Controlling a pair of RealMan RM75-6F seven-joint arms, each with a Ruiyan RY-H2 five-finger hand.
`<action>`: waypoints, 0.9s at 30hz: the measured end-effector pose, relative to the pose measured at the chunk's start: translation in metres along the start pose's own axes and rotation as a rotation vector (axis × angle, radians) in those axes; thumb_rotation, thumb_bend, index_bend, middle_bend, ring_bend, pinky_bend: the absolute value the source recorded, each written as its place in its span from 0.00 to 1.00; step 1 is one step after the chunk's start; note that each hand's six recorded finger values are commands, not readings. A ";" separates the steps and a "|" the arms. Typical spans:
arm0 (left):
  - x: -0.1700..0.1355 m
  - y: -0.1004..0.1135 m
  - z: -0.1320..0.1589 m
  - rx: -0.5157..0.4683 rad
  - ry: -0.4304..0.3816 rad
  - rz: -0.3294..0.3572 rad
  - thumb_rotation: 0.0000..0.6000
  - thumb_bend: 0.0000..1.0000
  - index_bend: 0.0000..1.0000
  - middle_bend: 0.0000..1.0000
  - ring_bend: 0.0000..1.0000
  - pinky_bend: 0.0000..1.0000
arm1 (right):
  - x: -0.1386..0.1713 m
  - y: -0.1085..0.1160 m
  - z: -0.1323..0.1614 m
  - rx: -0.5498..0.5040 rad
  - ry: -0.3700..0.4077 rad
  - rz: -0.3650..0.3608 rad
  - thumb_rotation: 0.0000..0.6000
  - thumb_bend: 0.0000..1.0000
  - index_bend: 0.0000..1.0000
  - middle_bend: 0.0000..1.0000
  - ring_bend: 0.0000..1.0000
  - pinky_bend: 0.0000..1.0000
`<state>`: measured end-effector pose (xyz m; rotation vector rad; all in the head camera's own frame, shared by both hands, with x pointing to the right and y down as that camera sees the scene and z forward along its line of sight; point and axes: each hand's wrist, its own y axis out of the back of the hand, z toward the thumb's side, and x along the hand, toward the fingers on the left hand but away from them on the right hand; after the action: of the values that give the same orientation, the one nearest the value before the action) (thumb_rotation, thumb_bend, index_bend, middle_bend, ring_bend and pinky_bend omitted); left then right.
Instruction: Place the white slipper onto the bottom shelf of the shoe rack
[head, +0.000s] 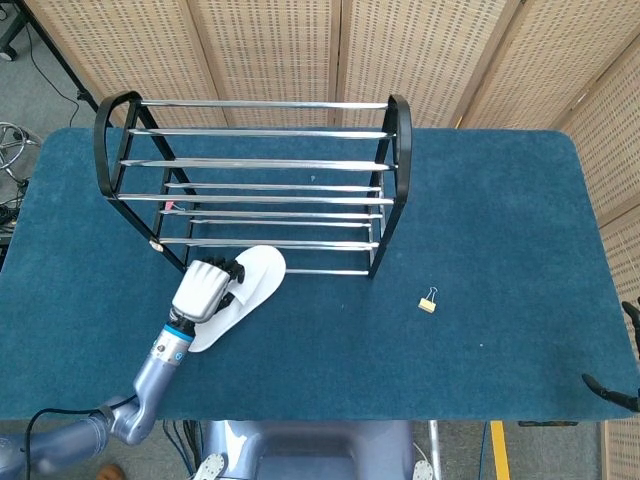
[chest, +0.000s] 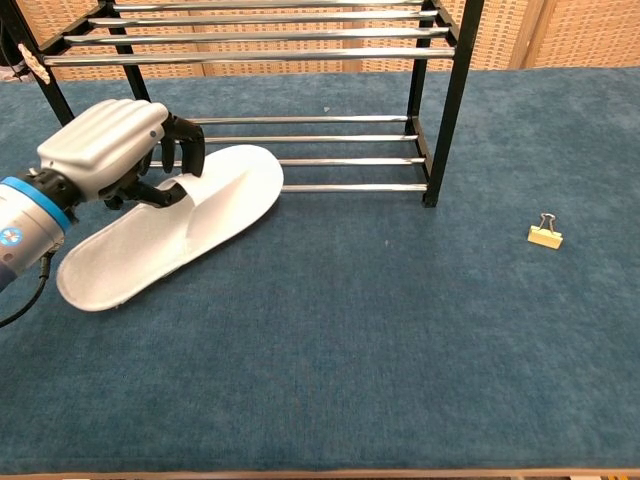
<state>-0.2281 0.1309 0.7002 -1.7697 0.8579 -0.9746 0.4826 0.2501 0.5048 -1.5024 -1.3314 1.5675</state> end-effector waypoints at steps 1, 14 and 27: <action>0.003 -0.001 -0.001 -0.001 0.004 -0.002 1.00 0.51 0.72 0.58 0.55 0.63 | 0.000 0.000 0.000 0.000 -0.002 0.000 1.00 0.00 0.00 0.00 0.00 0.00; 0.033 -0.008 -0.013 -0.035 0.087 -0.015 1.00 0.51 0.72 0.58 0.55 0.63 | -0.002 -0.002 -0.003 -0.008 -0.014 0.010 1.00 0.00 0.00 0.00 0.00 0.00; 0.064 -0.004 -0.006 -0.012 0.152 -0.024 1.00 0.50 0.72 0.58 0.55 0.63 | -0.004 -0.001 -0.008 -0.013 -0.029 0.012 1.00 0.00 0.00 0.00 0.00 0.00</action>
<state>-0.2049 0.0751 0.7215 -1.7358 0.9416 -1.1334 0.4903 0.2493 0.5084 -1.5029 -1.3535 1.5970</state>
